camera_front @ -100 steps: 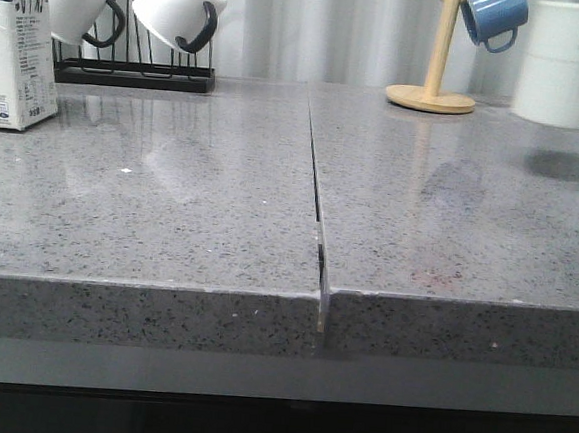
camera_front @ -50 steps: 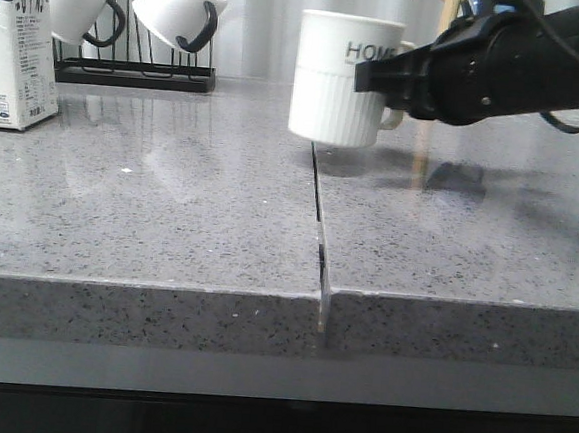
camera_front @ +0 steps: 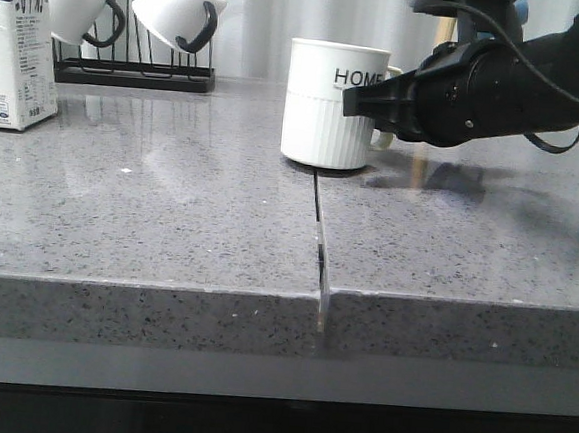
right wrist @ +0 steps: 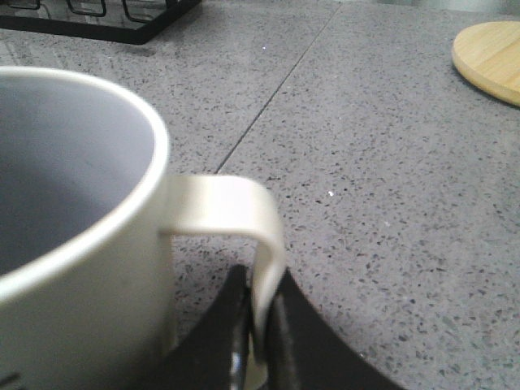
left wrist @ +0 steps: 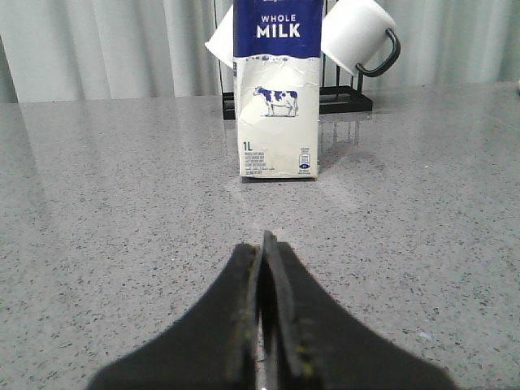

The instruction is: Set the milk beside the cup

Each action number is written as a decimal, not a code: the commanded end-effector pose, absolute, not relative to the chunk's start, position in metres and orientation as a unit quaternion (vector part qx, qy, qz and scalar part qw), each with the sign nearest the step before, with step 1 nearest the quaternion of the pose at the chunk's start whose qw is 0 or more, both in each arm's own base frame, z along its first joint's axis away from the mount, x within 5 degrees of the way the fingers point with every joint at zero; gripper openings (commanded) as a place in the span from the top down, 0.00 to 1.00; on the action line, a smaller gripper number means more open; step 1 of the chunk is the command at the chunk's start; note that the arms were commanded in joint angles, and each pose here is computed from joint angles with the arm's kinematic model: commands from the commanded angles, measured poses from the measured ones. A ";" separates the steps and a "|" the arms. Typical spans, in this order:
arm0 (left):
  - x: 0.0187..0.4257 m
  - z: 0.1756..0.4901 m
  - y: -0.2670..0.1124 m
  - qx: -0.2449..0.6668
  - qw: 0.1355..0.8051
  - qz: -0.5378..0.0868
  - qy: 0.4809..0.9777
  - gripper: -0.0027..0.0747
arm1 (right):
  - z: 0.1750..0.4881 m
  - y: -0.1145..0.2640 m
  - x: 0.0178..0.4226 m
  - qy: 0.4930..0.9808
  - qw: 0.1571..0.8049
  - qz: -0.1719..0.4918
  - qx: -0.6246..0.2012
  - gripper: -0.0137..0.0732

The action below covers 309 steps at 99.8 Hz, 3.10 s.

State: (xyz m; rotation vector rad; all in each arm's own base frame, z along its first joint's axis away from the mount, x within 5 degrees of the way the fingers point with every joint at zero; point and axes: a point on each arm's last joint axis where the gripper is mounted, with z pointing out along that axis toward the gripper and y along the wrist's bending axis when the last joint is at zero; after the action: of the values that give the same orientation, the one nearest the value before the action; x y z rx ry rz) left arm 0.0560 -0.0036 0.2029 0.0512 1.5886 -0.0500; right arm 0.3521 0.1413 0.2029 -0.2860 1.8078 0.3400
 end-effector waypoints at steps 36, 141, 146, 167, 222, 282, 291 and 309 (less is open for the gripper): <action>0.055 0.199 -0.004 0.018 0.727 -0.029 0.686 0.99 | 0.236 0.142 0.354 0.729 0.655 0.161 -0.116 0.41; 0.055 0.199 -0.004 0.018 0.727 -0.029 0.686 0.99 | 0.277 0.082 0.205 0.738 0.647 0.155 -0.116 0.92; 0.055 0.199 -0.004 0.018 0.727 -0.029 0.686 0.99 | 0.280 0.078 0.195 0.737 0.648 0.154 -0.115 0.92; 0.055 0.199 -0.004 0.018 0.727 -0.029 0.686 0.99 | 0.292 0.061 0.152 0.726 0.661 0.154 -0.113 0.92; 0.055 0.201 -0.004 0.019 0.733 -0.027 0.679 0.99 | 0.290 0.027 0.069 0.703 0.685 0.164 -0.098 0.92; 0.044 0.244 -0.001 0.040 0.726 0.008 0.686 0.99 | 0.290 0.026 0.067 0.705 0.683 0.164 -0.098 0.92; 0.042 0.253 -0.001 0.039 0.719 0.009 0.694 0.99 | 0.290 0.026 0.067 0.705 0.683 0.164 -0.098 0.92; 0.047 0.259 0.000 0.039 0.676 0.012 0.736 0.99 | 0.290 0.026 0.067 0.705 0.683 0.164 -0.098 0.92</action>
State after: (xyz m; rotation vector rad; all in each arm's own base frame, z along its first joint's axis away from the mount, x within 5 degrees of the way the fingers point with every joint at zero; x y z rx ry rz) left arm 0.0443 -0.0001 0.2423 0.0895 1.6800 0.0291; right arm 0.0675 0.0263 0.2742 -0.2344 1.6777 0.3505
